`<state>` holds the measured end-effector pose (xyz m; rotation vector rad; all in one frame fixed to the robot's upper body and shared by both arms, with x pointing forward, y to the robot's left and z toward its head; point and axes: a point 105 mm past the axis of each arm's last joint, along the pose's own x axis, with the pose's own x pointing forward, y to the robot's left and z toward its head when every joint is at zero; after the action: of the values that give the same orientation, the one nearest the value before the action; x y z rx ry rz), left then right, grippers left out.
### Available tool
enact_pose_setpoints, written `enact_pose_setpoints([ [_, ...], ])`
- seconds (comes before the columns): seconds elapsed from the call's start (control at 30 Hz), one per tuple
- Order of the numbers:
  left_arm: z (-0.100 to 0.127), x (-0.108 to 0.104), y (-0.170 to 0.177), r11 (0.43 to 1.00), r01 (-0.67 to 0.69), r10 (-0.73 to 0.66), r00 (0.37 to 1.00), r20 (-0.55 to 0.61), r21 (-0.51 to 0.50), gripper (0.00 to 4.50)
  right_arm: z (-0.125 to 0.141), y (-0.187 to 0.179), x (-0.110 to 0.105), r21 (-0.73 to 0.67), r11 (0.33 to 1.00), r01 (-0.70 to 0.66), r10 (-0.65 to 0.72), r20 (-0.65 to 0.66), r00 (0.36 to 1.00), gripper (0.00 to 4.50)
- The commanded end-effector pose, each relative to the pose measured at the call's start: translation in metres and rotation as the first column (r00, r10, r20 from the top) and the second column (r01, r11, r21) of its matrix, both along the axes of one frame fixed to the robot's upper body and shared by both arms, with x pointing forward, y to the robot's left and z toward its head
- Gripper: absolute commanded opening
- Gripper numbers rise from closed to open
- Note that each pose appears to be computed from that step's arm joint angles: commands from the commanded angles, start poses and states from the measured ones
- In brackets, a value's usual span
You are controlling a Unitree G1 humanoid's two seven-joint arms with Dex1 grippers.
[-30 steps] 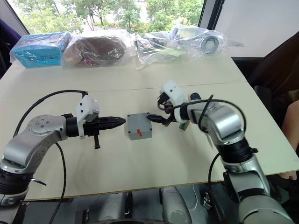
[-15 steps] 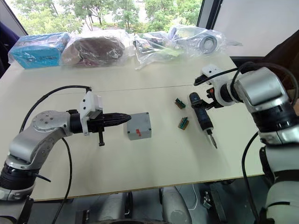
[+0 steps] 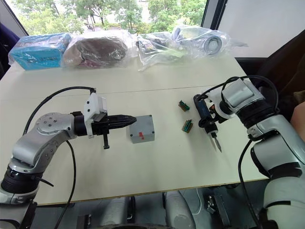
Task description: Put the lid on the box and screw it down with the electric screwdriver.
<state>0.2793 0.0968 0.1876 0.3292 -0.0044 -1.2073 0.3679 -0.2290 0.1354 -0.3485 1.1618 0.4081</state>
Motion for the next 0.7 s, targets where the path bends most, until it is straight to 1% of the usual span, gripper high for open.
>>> enact_pose_setpoints([
  [0.03,0.009,-0.005,-0.002,1.0,0.007,-0.006,0.999,0.054,-0.009,0.0,-0.004,0.005,0.003,-0.006,0.999,-0.041,0.04,-0.019,0.999,3.81],
  [0.07,0.008,-0.005,-0.002,1.0,0.005,-0.004,0.998,0.055,-0.008,0.0,-0.004,0.006,0.003,-0.003,0.999,-0.044,0.044,-0.022,0.999,3.39],
  [0.1,0.008,-0.005,-0.001,1.0,0.002,-0.002,0.998,0.056,-0.007,0.0,-0.003,0.008,0.004,0.0,0.999,-0.05,0.05,-0.023,0.998,3.17],
  [0.2,0.008,-0.005,0.001,1.0,-0.004,0.004,0.998,0.056,-0.004,0.0,0.002,0.012,0.007,0.006,0.998,-0.059,0.059,-0.01,0.998,2.15],
  [0.23,0.008,-0.005,0.001,1.0,-0.005,0.005,0.998,0.056,-0.002,0.0,0.005,0.012,0.009,0.009,0.998,-0.055,0.055,0.003,0.998,1.99],
  [0.33,0.007,-0.005,0.003,1.0,-0.006,0.006,0.999,0.052,0.006,0.0,0.02,0.01,0.015,0.017,0.999,-0.039,0.038,0.056,0.998,1.83],
  [0.43,0.007,-0.005,0.006,1.0,-0.005,0.004,0.999,0.046,0.014,0.0,0.04,0.01,0.021,0.048,0.999,-0.025,0.019,0.13,0.991,1.83],
  [0.5,0.006,-0.003,0.008,1.0,-0.005,0.004,0.999,0.037,0.021,0.0,0.063,0.017,0.025,0.085,0.993,-0.085,0.062,0.237,0.969,1.82],
  [0.53,0.006,-0.003,0.01,1.0,-0.002,0.001,1.0,0.032,0.027,0.0,0.075,0.024,0.026,0.092,0.985,-0.143,0.109,0.303,0.947,1.82],
  [0.6,0.003,-0.002,0.014,0.999,0.002,-0.002,1.0,0.019,0.043,0.0,0.1,0.05,0.023,0.231,0.945,-0.233,0.12,0.417,0.901,1.82],
  [0.67,0.0,-0.002,0.018,0.998,0.001,-0.002,1.0,0.01,0.06,0.0,0.134,0.08,0.019,0.302,0.858,-0.415,0.153,0.62,0.769,1.82],
  [0.7,-0.002,-0.002,0.019,0.998,-0.002,0.001,1.0,0.003,0.066,0.0,0.148,0.09,0.016,0.318,0.824,-0.47,0.122,0.709,0.694,1.82],
])
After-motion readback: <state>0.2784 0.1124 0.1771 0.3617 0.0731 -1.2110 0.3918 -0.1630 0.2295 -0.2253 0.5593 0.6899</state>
